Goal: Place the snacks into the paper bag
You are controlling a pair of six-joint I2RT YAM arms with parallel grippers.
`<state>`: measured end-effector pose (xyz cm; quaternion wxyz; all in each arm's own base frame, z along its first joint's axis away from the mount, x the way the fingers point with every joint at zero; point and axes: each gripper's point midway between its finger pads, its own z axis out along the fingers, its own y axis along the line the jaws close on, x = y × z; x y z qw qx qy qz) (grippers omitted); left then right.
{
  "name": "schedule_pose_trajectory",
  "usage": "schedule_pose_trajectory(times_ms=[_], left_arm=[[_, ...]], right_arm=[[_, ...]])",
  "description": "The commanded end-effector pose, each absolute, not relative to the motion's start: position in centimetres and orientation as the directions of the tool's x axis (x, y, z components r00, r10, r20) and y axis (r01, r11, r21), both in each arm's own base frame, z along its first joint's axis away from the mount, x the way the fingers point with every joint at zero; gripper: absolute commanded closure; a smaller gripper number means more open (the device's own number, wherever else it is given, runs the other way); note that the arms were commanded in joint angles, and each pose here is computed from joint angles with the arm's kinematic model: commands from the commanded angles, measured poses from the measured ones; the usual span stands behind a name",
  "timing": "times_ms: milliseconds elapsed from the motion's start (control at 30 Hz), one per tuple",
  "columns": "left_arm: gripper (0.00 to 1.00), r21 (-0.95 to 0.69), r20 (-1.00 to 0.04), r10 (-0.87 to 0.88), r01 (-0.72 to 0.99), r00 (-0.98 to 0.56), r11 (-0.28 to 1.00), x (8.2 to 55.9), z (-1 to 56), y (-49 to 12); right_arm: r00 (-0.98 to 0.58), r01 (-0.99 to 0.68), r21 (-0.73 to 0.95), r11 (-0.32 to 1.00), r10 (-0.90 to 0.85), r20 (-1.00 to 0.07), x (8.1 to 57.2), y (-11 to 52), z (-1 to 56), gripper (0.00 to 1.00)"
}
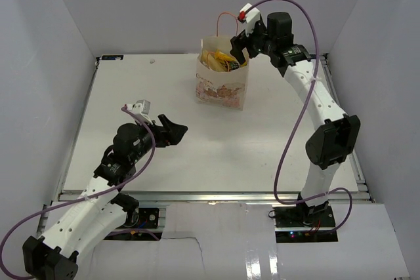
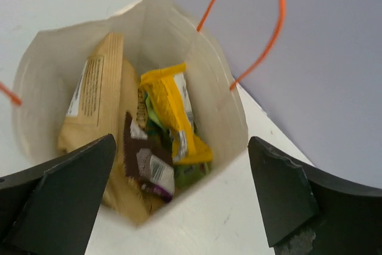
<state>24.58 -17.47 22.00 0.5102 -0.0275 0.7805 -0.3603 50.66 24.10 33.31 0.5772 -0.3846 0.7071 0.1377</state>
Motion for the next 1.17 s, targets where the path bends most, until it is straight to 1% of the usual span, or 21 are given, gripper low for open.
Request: schedule_pose_trajectory(times_ms=[0,33,67,133,167,200,267,300,433,467,500,533,633,733,1033,1067,1133], left_arm=[[0.02,-0.573,-0.794,-0.4,0.343,-0.458,0.745,24.8,23.1,-17.4],[0.02,-0.57,-0.797,-0.399,0.346,-0.454,0.745,24.8,23.3,-17.4],[0.02,-0.566,-0.802,-0.398,0.354,-0.445,0.745,24.9,23.7,-17.4],[0.02,-0.561,-0.807,-0.396,0.356,-0.439,0.748,24.9,23.9,-17.3],[0.02,-0.558,-0.809,-0.394,0.359,-0.436,0.748,24.9,24.0,-17.3],[0.02,-0.556,-0.812,-0.394,0.362,-0.432,0.748,25.0,24.3,-17.4],[0.02,-0.551,-0.815,-0.389,0.369,-0.428,0.748,25.1,24.5,-17.4],[0.02,-0.549,-0.817,-0.387,0.373,-0.428,0.748,25.2,24.7,-17.6],[0.02,-0.549,-0.816,-0.367,0.4,-0.446,0.734,25.3,24.9,-18.3],[0.02,-0.548,-0.816,-0.364,0.403,-0.449,0.732,25.3,24.8,-18.4],[0.02,-0.547,-0.817,-0.359,0.409,-0.452,0.73,25.3,24.8,-18.6],[0.02,-0.548,-0.816,-0.352,0.417,-0.459,0.726,25.3,24.8,-18.8],[0.02,-0.544,-0.819,-0.347,0.427,-0.456,0.723,25.2,25.1,-18.9],[0.02,-0.538,-0.824,-0.345,0.429,-0.45,0.725,25.1,25.3,-18.7],[0.02,-0.522,-0.835,-0.335,0.436,-0.437,0.733,24.7,26.0,-18.4],[0.02,-0.521,-0.836,-0.335,0.438,-0.434,0.733,24.7,26.2,-18.3],[0.02,-0.519,-0.838,-0.336,0.437,-0.43,0.735,24.7,26.2,-18.3]], right_arm=[[0.039,-0.634,-0.27,0.725,-0.319,-0.947,46.6,20.1,40.5,0.0],[-0.039,-0.612,-0.234,0.755,-0.325,-0.945,46.4,18.8,37.9,0.08],[-0.063,-0.582,-0.196,0.789,-0.284,-0.957,45.0,17.6,38.6,0.1],[-0.128,-0.559,-0.155,0.815,-0.27,-0.954,44.1,14.6,36.7,0.1],[-0.212,-0.58,-0.081,0.81,-0.247,-0.946,42.9,14.1,33.5,0.1],[-0.224,-0.539,-0.06,0.84,-0.212,-0.951,41.8,11.6,33.8,0.1],[-0.3,-0.51,0.005,0.86,-0.172,-0.938,40.2,9.7,31.6,0.1],[-0.351,-0.467,0.036,0.883,-0.148,-0.925,38.8,8.2,29.8,0.1],[-0.444,-0.339,0.008,0.941,-0.152,-0.883,35.1,5.2,25.4,0.1],[-0.428,-0.321,-0.007,0.947,-0.151,-0.891,34.1,4.8,25.7,0.1],[-0.463,-0.291,0.003,0.957,-0.138,-0.876,33.3,4.4,24.0,0.1],[-0.471,-0.241,-0.016,0.97,-0.131,-0.872,32.9,3.5,23.6,0.1],[-0.478,-0.143,-0.033,0.989,-0.098,-0.873,31.3,1.8,23.2,0.1],[-0.483,-0.081,-0.049,0.996,-0.082,-0.872,30.1,0.7,23.5,0.1],[-0.428,-0.019,-0.069,0.997,-0.071,-0.901,28.5,-0.4,25.5,0.1],[-0.428,-0.01,-0.059,0.998,-0.058,-0.902,28.4,-0.3,25.5,0.08],[-0.417,-0.058,-0.068,0.996,-0.086,-0.905,28.3,0.2,25.8,0.1]])
